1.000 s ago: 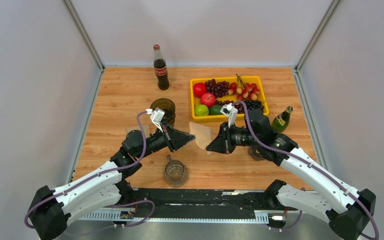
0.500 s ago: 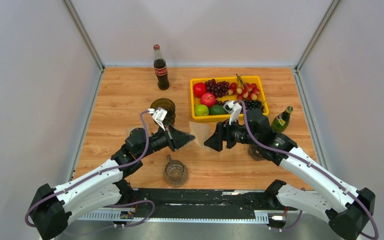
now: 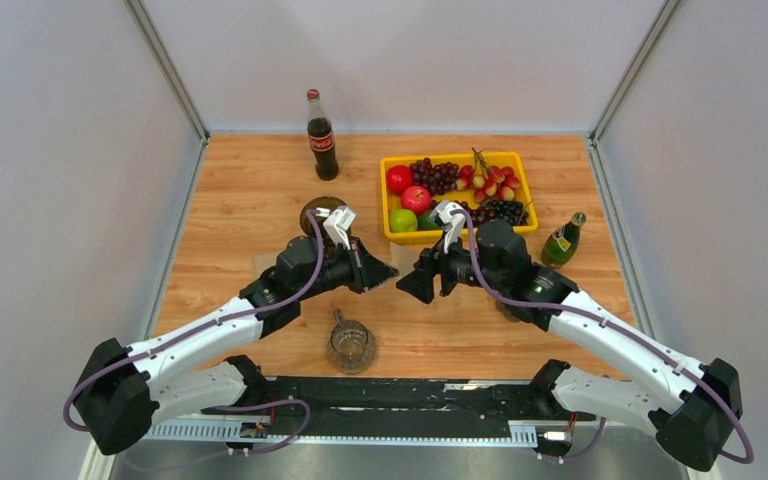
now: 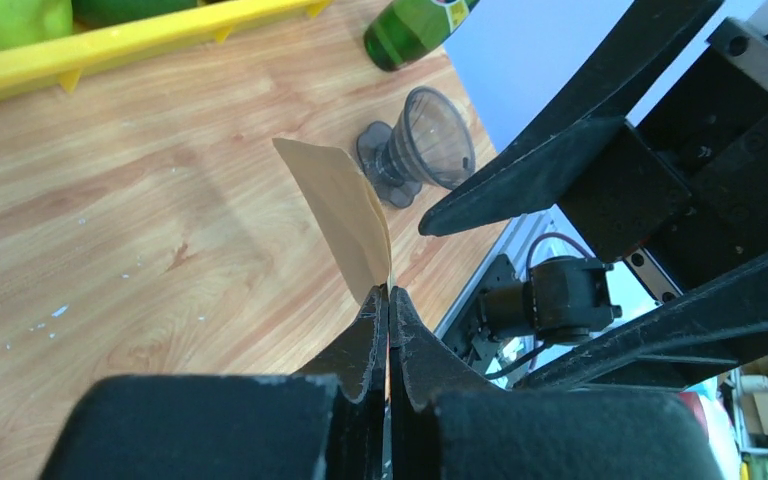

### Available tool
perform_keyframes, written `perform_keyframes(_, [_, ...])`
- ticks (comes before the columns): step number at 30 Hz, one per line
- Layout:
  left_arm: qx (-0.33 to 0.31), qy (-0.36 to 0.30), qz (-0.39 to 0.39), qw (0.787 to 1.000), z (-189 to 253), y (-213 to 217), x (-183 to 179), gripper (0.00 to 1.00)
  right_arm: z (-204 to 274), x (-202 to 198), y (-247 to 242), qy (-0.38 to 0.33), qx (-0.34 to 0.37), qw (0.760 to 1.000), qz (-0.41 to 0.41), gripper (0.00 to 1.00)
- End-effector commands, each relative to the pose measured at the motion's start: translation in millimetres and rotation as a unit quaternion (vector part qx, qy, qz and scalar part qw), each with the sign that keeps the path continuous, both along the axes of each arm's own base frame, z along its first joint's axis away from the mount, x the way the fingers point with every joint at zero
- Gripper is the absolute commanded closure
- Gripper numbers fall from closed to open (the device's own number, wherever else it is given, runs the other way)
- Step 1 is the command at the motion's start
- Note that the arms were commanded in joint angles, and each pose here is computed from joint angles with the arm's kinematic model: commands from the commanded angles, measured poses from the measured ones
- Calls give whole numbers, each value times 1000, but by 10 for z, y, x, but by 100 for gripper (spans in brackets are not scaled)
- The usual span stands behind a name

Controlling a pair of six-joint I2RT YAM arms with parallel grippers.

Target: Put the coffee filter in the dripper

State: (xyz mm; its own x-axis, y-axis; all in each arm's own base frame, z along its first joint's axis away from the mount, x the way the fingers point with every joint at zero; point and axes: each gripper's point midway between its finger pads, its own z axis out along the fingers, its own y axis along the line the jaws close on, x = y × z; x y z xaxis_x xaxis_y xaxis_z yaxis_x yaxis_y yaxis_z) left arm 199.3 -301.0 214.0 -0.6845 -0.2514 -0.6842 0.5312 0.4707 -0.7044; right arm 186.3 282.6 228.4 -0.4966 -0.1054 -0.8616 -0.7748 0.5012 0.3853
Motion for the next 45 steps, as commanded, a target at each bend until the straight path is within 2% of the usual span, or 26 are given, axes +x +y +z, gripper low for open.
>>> perform_keyframes(1, [-21, -1, -20, 1000, 174, -103, -19, 100, 70, 71, 126, -26, 16, 999, 14, 33])
perform_keyframes(7, [-25, 9, -16, 1000, 169, -110, -14, 100, -185, 64, 168, -14, -16, 999, 24, 40])
perform_keyframes(11, [-20, 17, -17, 1000, 145, -103, -26, 100, -378, 183, 87, -10, -50, 999, -17, 41])
perform_keyframes(12, [-20, 18, -18, 999, 143, -105, -30, 100, -408, 214, 74, -9, -55, 998, -27, 43])
perform_keyframes(16, [-24, 19, -28, 999, 160, -122, -60, 100, -447, 275, 74, -3, -63, 997, -42, 63])
perform_keyframes(20, [-16, 18, -25, 999, 140, -112, -51, 100, -383, 284, 69, -4, -55, 997, -49, 77])
perform_keyframes(23, [-8, 16, -24, 1000, 121, -102, -45, 100, -322, 268, 49, -8, -47, 998, -52, 84])
perform_keyframes(30, [9, 2, -23, 1000, 135, -53, -45, 100, -297, 179, 3, 5, -42, 998, -50, 90])
perform_keyframes(31, [13, 3, -23, 1000, 129, -44, -55, 98, -292, 163, 5, 7, -41, 998, -47, 91])
perform_keyframes(33, [15, -4, -29, 999, 162, -36, -74, 86, -286, 138, 2, 14, -39, 998, -45, 93])
perform_keyframes(34, [15, -8, -32, 999, 173, -33, -83, 74, -276, 118, 7, 17, -37, 998, -42, 94])
perform_keyframes(35, [12, -13, -33, 999, 208, -23, -99, 69, -267, 94, 12, 18, -35, 999, -36, 95])
perform_keyframes(36, [10, -17, -35, 999, 215, -19, -108, 57, -248, 72, 16, 19, -32, 999, -31, 95])
perform_keyframes(38, [1, -28, -36, 999, 270, 5, -133, 47, -227, 23, 23, 21, -28, 999, -20, 95])
perform_keyframes(42, [-17, -46, -12, 999, 376, 94, -123, 38, -181, -52, 37, 23, -20, 1000, -2, 96])
perform_keyframes(44, [-22, -51, 5, 998, 415, 139, -95, 39, -148, -85, 53, 24, -14, 1000, 9, 95])
perform_keyframes(45, [-23, -53, 9, 998, 427, 151, -83, 42, -134, -102, 62, 25, -12, 1000, 13, 95])
